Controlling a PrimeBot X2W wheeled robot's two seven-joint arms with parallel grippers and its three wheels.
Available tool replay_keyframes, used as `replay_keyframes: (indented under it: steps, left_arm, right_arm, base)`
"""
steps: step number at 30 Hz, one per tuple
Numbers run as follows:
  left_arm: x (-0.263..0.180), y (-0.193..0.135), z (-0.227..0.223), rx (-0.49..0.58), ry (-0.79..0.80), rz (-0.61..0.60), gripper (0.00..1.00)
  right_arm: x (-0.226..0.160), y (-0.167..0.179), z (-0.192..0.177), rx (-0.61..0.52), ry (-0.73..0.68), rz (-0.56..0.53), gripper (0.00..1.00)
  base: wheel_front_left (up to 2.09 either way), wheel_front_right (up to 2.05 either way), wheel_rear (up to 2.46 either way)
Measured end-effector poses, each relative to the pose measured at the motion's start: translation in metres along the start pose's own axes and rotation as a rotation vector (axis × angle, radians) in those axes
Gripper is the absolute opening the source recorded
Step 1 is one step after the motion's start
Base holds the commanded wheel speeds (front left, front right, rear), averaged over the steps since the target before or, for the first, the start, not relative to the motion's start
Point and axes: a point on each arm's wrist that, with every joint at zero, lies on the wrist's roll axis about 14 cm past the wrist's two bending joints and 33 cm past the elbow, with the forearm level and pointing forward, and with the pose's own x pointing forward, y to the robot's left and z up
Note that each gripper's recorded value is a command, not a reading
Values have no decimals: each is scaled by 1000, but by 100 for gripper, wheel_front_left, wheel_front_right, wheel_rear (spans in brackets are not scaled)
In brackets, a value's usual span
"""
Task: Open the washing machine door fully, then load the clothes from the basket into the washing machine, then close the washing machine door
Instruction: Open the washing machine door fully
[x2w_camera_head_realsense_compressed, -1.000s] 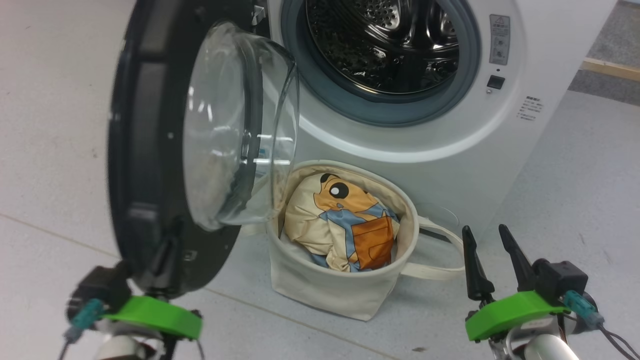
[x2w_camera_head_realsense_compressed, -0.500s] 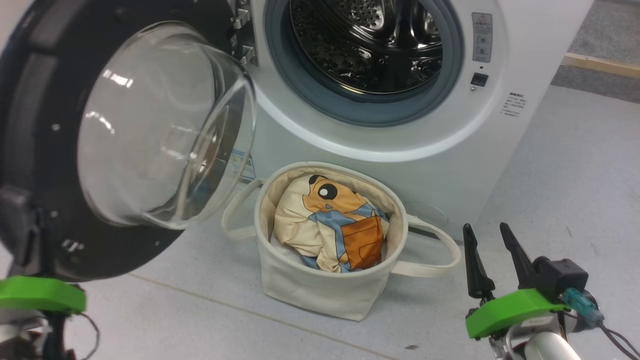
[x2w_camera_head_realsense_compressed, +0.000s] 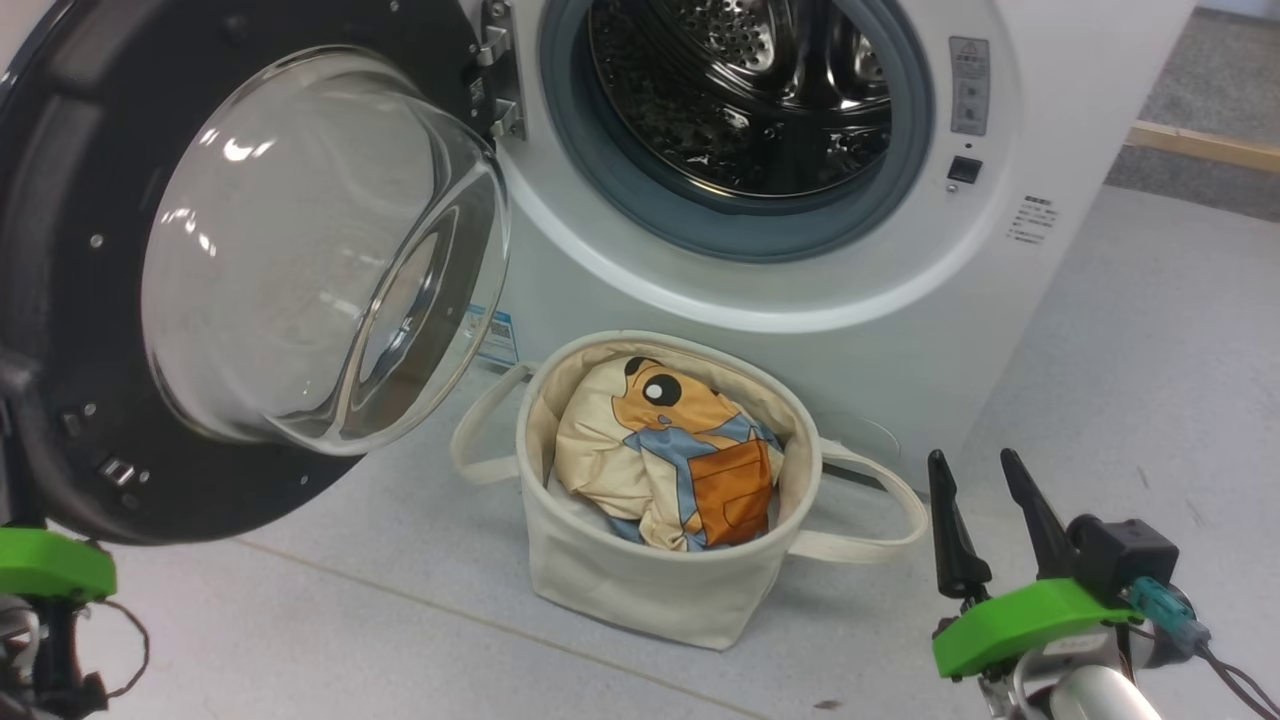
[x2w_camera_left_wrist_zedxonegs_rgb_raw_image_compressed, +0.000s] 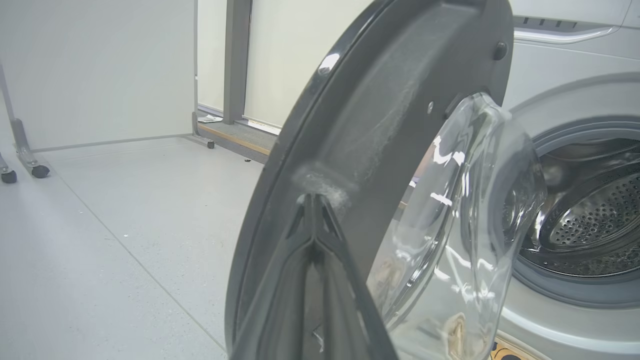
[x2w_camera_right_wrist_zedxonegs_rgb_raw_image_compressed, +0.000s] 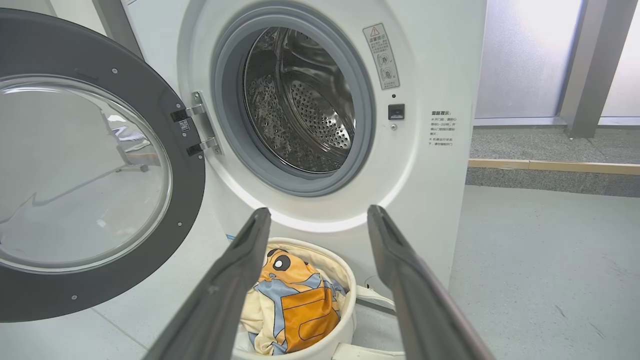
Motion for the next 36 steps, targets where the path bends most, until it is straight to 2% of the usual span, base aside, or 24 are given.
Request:
replay_keyframes:
  steps: [1,2,3,10,16,24,30,36]
  left_arm:
    - [-1,-1,1,-4,-5,-2,0]
    - [-2,-3,3,-12,-13,-7,13]
    - [-3,-6,6,-18,-24,-15,100]
    - [-22,-38,3,-26,-42,-104,100]
    - [-33,-83,-7,-46,-31,-219,100]
    - [-32,-138,-26,-69,14,-347,100]
    - [-35,-192,-39,-124,57,-476,100]
    - [-39,-218,-57,-118,110,-556,100]
  right_arm:
    - [1,2,0,0,0,5,100]
    - [2,3,0,0,1,10,100]
    - [3,5,0,0,1,14,100]
    - [8,13,-2,3,4,39,100]
    - [3,8,1,6,-5,19,100]
    - [-17,-18,9,-1,-27,-70,100]
    - [-36,-44,21,-16,-59,-157,100]
    - [-58,-69,31,-40,-81,-241,100]
  base:
    - [0,0,0]
    - [0,0,0]
    - [0,0,0]
    - [0,0,0]
    - [0,0,0]
    - [0,0,0]
    - [0,0,0]
    - [0,0,0]
